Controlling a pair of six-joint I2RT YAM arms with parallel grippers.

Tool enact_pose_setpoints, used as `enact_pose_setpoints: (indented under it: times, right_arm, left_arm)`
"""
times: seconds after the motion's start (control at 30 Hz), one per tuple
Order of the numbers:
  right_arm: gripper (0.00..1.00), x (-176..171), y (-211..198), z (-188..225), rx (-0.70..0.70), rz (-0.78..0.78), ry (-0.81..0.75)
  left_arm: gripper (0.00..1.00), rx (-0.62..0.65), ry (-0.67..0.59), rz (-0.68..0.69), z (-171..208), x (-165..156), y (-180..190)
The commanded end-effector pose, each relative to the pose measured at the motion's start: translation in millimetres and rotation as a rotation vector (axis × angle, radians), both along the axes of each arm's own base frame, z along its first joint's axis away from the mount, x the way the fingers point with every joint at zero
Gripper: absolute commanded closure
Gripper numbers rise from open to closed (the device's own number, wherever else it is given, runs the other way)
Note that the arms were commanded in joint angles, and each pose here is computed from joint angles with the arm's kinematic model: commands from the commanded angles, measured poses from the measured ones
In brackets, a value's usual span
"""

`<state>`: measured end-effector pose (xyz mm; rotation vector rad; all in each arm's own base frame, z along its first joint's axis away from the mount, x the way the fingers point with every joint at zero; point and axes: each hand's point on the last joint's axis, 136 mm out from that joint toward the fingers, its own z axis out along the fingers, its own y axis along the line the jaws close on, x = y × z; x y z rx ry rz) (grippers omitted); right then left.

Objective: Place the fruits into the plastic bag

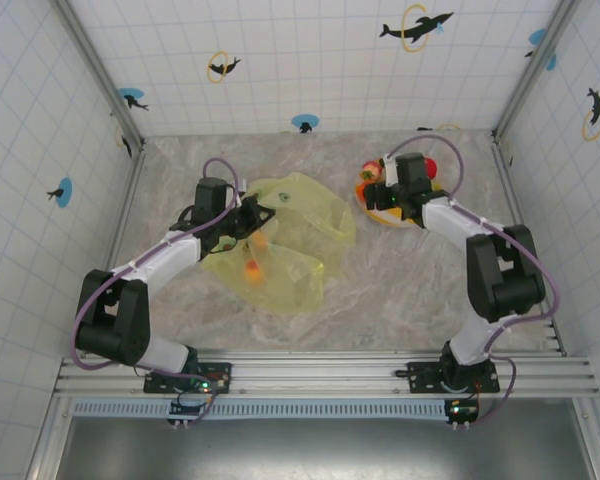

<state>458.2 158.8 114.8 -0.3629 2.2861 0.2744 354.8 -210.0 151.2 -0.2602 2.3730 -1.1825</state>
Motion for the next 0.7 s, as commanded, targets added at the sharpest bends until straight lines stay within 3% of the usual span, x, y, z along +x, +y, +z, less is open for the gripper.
enact_pose_setpoints:
  times: [0.0,0.37,0.67]
  right_arm:
    - [0.08,17.8,5.5,-5.6,-0.068,0.066,0.001]
    - [0.1,49.6,14.0,-43.8,-0.134,0.095,0.097]
    - [0.22,57.6,16.5,-68.2,-0.175,0.125,0.154]
  left_arm:
    - [1.0,0.012,-0.015,-0.002,5.6,4.8,1.7]
    - [1.0,0.011,-0.009,-0.008,4.2,5.4,0.7]
    - [1.0,0.016,-0.007,-0.012,2.6,3.5,1.1]
